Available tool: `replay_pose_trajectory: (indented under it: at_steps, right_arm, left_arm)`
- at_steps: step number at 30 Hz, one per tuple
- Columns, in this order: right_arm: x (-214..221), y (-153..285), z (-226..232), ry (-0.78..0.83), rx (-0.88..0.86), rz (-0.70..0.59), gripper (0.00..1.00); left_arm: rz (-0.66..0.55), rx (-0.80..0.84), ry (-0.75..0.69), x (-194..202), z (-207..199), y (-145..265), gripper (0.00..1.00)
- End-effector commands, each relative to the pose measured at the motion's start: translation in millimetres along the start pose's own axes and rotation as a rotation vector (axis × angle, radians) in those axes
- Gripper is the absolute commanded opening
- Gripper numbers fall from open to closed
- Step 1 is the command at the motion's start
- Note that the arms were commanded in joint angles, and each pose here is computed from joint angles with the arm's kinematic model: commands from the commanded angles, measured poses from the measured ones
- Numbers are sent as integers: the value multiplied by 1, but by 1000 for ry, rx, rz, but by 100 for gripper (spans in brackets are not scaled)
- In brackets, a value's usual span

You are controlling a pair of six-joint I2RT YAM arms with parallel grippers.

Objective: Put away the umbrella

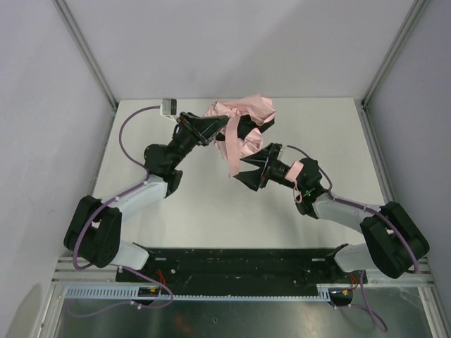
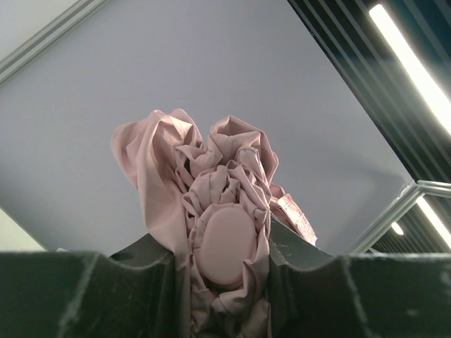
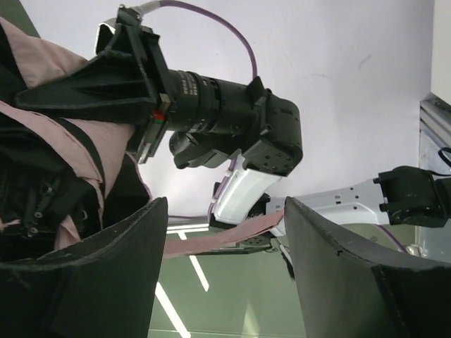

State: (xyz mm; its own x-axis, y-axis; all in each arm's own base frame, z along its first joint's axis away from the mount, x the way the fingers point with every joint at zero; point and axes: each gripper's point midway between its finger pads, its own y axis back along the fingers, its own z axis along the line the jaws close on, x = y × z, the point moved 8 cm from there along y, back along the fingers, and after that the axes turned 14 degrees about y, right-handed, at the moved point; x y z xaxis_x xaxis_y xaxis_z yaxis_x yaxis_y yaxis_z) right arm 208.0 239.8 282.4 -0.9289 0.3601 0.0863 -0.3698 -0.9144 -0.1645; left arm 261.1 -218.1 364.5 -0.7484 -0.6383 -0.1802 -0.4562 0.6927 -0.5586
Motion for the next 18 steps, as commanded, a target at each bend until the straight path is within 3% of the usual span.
replay_pose_trajectory:
  at_steps: [1, 7, 18]
  right_arm:
    - [10, 5, 5, 61, 40, 10, 74]
    - [13, 15, 7, 116, 76, 15, 81]
    - [16, 3, 16, 50, -25, 40, 68]
  left_arm:
    - [20, 404, -196, 1, -70, -3, 0]
    - [54, 406, -241, -1, -68, -6, 0]
    - [92, 387, -234, 3, -57, -7, 0]
